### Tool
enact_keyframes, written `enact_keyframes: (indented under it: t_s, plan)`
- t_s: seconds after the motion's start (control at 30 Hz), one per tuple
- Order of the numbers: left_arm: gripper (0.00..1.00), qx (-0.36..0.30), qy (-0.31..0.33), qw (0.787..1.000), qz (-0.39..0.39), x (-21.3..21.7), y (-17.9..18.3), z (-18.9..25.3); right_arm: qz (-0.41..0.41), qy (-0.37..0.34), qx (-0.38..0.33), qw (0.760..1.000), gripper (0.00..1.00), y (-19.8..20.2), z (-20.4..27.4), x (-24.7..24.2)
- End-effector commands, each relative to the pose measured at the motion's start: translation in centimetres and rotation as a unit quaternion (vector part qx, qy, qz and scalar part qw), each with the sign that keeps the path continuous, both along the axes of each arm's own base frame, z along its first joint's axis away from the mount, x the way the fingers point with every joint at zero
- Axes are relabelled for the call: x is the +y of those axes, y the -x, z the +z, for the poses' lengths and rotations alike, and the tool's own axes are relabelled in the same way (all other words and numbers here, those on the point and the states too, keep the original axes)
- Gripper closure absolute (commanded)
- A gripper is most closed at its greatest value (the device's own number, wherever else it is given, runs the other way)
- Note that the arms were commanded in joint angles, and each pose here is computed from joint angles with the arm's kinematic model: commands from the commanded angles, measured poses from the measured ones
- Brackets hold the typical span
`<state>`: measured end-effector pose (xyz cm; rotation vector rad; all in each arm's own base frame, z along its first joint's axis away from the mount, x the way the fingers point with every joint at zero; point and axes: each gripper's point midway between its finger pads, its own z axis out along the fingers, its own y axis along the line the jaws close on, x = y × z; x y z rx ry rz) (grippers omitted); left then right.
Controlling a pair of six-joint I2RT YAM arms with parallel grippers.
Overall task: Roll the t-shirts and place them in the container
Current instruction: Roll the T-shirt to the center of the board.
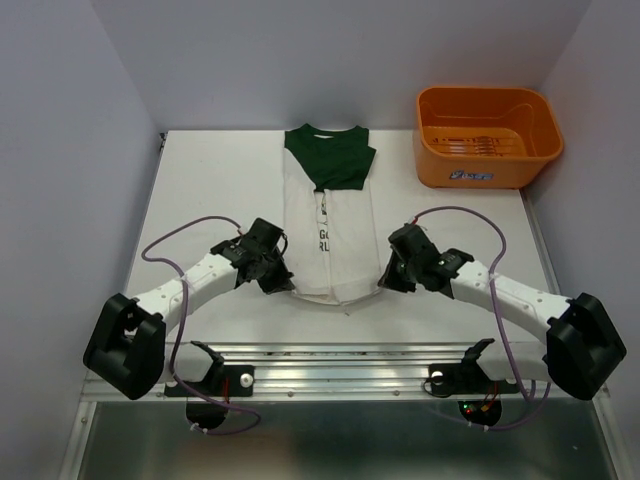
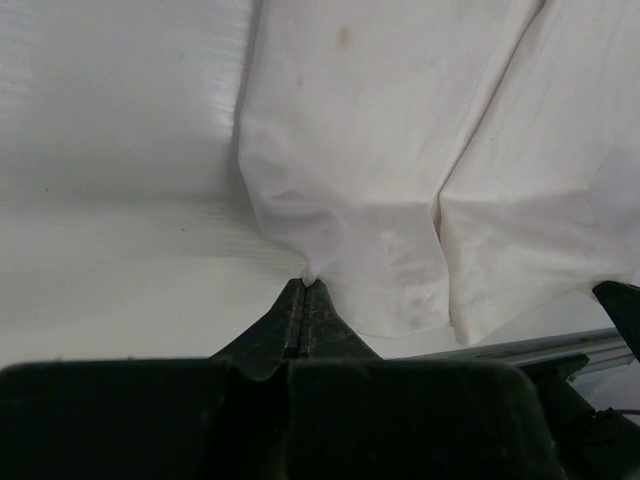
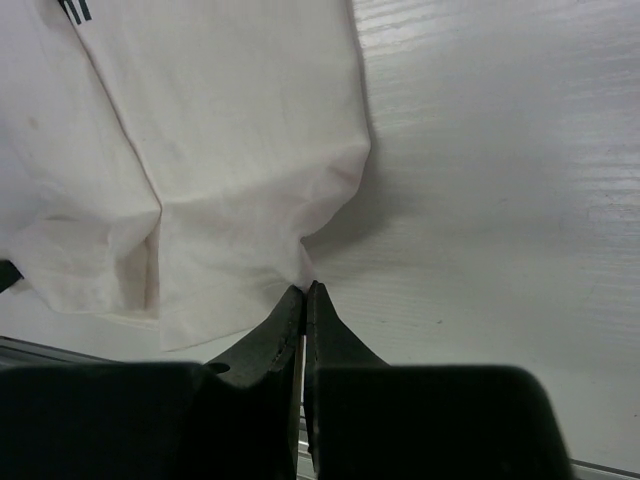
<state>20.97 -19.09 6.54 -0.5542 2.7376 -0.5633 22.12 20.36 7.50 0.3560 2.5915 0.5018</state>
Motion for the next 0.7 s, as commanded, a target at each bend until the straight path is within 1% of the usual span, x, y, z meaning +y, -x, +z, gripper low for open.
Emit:
enact_keyframes:
  t_s: [0.0,0.3,0.67]
  plan:
    - [1.0,-0.027,-0.014,1.0,0.008,0.5,-1.9,0.9,-0.008,0.005,-0.039,0.999,0.99,-1.9,2.0,0.4]
    - [1.0,-0.036,-0.032,0.999,0.017,0.4,-4.5,0.8,-0.015,0.036,-0.046,0.998,0.99,-3.9,1.7,0.7]
    - [1.0,-0.031,-0.047,0.998,0.031,0.7,-6.6,-0.1,-0.031,0.064,-0.068,0.995,0.99,-7.6,2.1,0.4]
